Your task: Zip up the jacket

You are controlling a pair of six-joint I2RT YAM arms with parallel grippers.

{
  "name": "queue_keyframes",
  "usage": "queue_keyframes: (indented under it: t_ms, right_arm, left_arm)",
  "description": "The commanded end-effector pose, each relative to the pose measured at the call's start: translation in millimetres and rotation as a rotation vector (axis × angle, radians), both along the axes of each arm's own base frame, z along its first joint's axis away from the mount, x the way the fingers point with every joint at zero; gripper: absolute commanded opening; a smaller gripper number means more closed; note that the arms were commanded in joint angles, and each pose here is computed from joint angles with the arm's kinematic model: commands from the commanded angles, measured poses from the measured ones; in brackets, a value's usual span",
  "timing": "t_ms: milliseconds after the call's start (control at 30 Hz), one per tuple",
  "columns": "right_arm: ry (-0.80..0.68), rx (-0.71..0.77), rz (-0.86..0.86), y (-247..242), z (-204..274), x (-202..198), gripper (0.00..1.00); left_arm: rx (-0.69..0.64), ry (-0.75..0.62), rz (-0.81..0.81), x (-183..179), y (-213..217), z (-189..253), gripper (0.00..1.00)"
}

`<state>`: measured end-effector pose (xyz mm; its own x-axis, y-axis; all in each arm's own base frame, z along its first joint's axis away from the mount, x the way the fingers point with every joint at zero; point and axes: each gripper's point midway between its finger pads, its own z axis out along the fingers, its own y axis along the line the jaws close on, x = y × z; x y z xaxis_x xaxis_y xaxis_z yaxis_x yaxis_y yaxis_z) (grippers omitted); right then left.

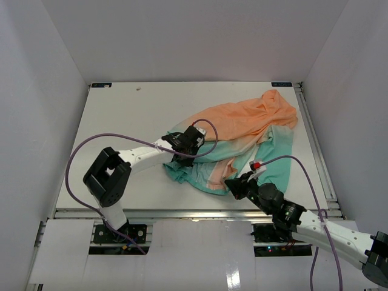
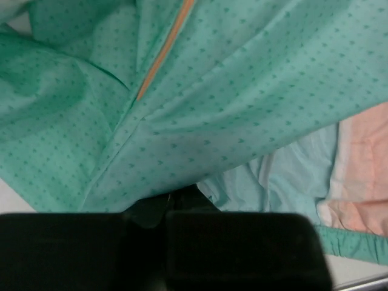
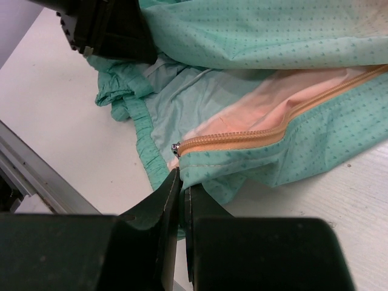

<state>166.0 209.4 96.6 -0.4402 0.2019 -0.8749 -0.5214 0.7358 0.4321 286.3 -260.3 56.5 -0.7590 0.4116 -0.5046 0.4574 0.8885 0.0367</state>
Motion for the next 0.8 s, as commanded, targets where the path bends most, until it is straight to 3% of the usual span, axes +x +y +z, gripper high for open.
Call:
queue_keyframes:
  t_ms: [0,100,233,333,433,467,500,567,667,767]
  right_arm:
    - [-0.009,0.025,0.006,0.0,-5.0,-1.9,0.08]
    - [-0.007,0.031,0.01,0.4,-4.2,-2.6,0.08]
    - [-0.008,0.041,0.011,0.6,-2.1,-3.0,0.08]
    - [-0.011,0.045,0.012,0.8,-0.9,-3.2,0.08]
    - [-0.013,0.052,0.015,1.7,0.8,-3.4,0.08]
    - [-0.011,0.051,0.018,2.1,0.2,-3.6,0.08]
    - [-0.012,0.051,0.018,2.2,0.4,-3.6,0.08]
    - [-0.009,0.052,0.022,2.9,0.1,-4.0,0.08]
    - [-0.006,0.051,0.023,3.3,-0.7,-4.4,0.08]
    - [-0.005,0.054,0.036,4.9,-0.3,-5.9,0.08]
  left_arm:
    - [-0.018,-0.199,0.122,41.3,2.6,54.9,0.0]
    - [-0.054,-0.277,0.218,60.6,20.0,86.7,0.0]
    - [-0.075,-0.245,0.339,72.7,56.1,86.1,0.0]
    - [-0.083,-0.232,0.368,73.1,68.1,80.7,0.0]
    - [-0.1,-0.211,0.322,67.5,62.6,77.2,0.09]
    - [-0.151,-0.205,0.243,64.8,48.6,80.5,0.33]
    - [-0.177,-0.186,0.177,58.6,38.7,81.6,0.37]
    - [-0.247,-0.178,0.006,43.2,8.1,91.3,0.54]
    - [-0.252,-0.189,-0.189,16.6,-30.2,100.2,0.61]
    - [-0.149,-0.203,-0.226,12.2,-37.5,91.4,0.63]
